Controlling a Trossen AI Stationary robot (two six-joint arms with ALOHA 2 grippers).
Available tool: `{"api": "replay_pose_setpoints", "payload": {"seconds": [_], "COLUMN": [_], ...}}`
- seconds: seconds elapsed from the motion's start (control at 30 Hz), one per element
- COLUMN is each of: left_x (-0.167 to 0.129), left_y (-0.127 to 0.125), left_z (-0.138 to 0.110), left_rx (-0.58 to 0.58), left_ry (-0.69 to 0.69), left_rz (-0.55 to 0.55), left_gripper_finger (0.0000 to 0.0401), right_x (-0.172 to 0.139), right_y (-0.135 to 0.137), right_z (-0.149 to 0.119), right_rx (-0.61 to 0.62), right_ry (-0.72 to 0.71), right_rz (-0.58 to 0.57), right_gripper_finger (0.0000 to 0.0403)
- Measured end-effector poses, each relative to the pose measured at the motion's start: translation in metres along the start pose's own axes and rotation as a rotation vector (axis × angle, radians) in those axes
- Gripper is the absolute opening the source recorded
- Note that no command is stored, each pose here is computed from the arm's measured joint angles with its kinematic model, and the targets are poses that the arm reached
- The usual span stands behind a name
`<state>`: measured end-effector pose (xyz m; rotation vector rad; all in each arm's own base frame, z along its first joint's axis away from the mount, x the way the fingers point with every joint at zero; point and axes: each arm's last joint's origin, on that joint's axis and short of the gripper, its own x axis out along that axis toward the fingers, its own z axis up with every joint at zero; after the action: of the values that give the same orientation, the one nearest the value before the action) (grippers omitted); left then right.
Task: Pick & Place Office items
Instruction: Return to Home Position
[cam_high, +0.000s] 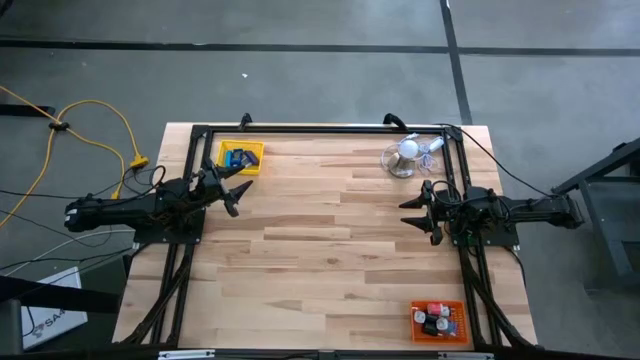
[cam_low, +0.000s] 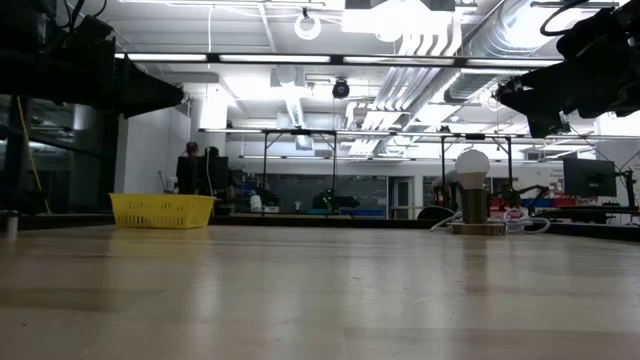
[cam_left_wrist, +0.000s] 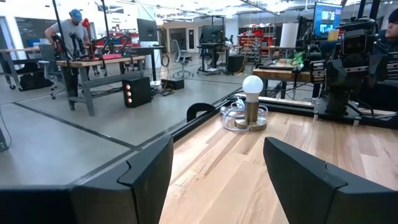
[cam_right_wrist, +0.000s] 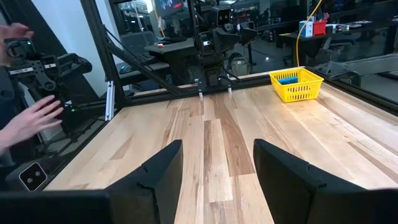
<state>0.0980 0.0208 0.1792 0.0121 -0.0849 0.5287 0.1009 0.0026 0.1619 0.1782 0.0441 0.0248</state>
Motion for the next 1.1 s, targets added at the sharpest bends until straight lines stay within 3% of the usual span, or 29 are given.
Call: {"api": "replay_pose_setpoints", "payload": {"seconds": [0.27, 0.5, 0.57, 0.8, 1.1], "left_x": [0.000, -0.005, -0.007, -0.006, -0.005], "left_y": [-0.002, -0.017, -0.019, -0.017, -0.016], "left_z": [-0.002, -0.005, -0.008, -0.014, -0.019], "left_rx": [0.034, 0.269, 0.292, 0.182, 0.192], "left_ry": [0.021, -0.027, -0.014, 0.093, 0.148], "left_rz": [-0.041, -0.533, -0.602, -0.491, -0.478], "left_gripper_finger": [0.0243, 0.0243, 0.0243, 0.0243, 0.0243], "right_x": [0.000, 0.000, 0.000, 0.000, 0.000], "right_y": [0.000, 0.000, 0.000, 0.000, 0.000], "right_z": [0.000, 0.000, 0.000, 0.000, 0.000], "right_rx": [0.000, 0.000, 0.000, 0.000, 0.000], "right_ry": [0.000, 0.000, 0.000, 0.000, -0.001], "right_rz": [0.000, 0.000, 0.000, 0.000, 0.000], "right_gripper_finger": [0.0183, 0.0183, 0.0183, 0.0183, 0.0183]}}
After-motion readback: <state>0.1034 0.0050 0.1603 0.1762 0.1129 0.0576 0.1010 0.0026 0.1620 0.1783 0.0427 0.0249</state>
